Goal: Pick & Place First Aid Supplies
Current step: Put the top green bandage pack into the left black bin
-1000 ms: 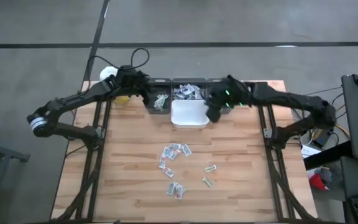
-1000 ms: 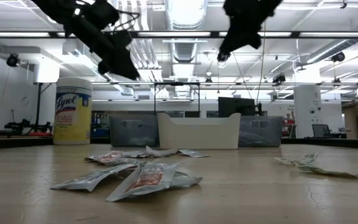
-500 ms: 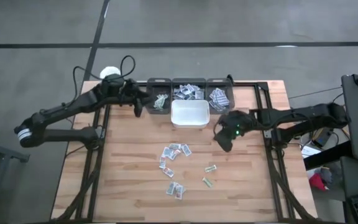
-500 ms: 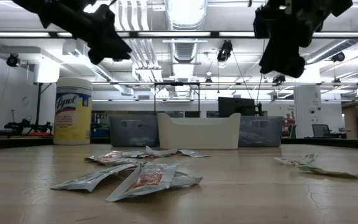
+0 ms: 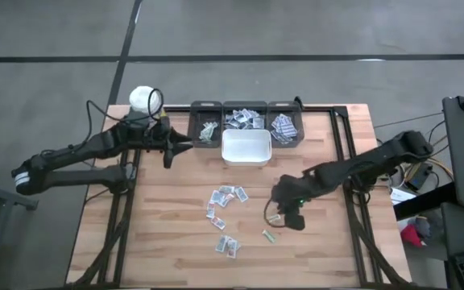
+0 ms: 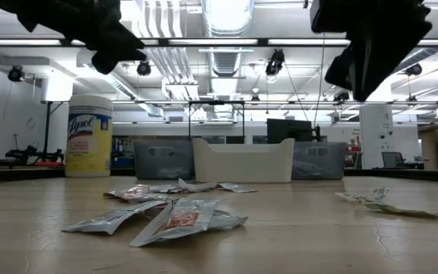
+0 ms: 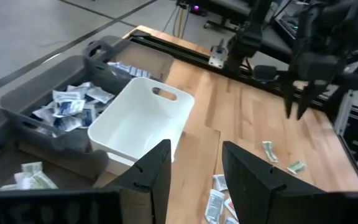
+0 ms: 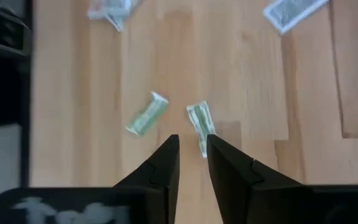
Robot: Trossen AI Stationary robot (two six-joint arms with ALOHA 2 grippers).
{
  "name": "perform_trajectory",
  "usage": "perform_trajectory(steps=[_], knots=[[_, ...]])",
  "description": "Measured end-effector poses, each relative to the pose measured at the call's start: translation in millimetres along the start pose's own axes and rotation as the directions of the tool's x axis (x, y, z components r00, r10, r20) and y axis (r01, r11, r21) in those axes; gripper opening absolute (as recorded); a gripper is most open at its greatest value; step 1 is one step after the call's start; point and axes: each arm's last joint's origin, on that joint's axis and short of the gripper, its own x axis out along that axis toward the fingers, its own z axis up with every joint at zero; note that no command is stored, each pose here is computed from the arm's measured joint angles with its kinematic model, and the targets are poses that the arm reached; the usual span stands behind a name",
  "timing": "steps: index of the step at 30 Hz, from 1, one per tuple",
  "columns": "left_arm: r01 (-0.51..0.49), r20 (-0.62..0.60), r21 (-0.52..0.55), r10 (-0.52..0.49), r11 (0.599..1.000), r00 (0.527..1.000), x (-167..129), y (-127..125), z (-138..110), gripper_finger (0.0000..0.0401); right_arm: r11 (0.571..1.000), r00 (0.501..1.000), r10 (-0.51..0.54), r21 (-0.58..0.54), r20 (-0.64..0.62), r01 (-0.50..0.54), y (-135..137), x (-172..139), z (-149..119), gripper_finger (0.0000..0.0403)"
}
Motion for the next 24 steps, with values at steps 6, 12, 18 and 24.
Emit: perform_trajectory(steps=[6, 12, 18, 24], knots=[[0.023, 0.011, 0.010, -0.023, 1.000, 1.000, -0.4, -3.1, -4.7, 0.0138, 0.997, 0.993, -0.050, -0.063, -0.111, 0.043, 3.4, 26.2, 15.3, 0.0107], [0.022, 0.010, 0.019, -0.022, 1.000, 1.000, -0.4, -2.9, -5.0, 0.0138, 0.991, 0.952, -0.123, -0.078, -0.281, 0.105, 1.0, 47.3, 16.5, 0.0146], [0.021, 0.010, 0.025, -0.021, 0.999, 1.000, -0.4, -2.8, -5.0, 0.0138, 0.989, 0.928, -0.147, -0.077, -0.342, 0.129, -2.9, 65.2, 13.7, 0.0162], [0.021, 0.010, 0.025, -0.022, 0.999, 1.000, -0.4, -2.8, -5.0, 0.0138, 0.989, 0.926, -0.149, -0.076, -0.346, 0.130, -4.4, 69.2, 11.7, 0.0154]])
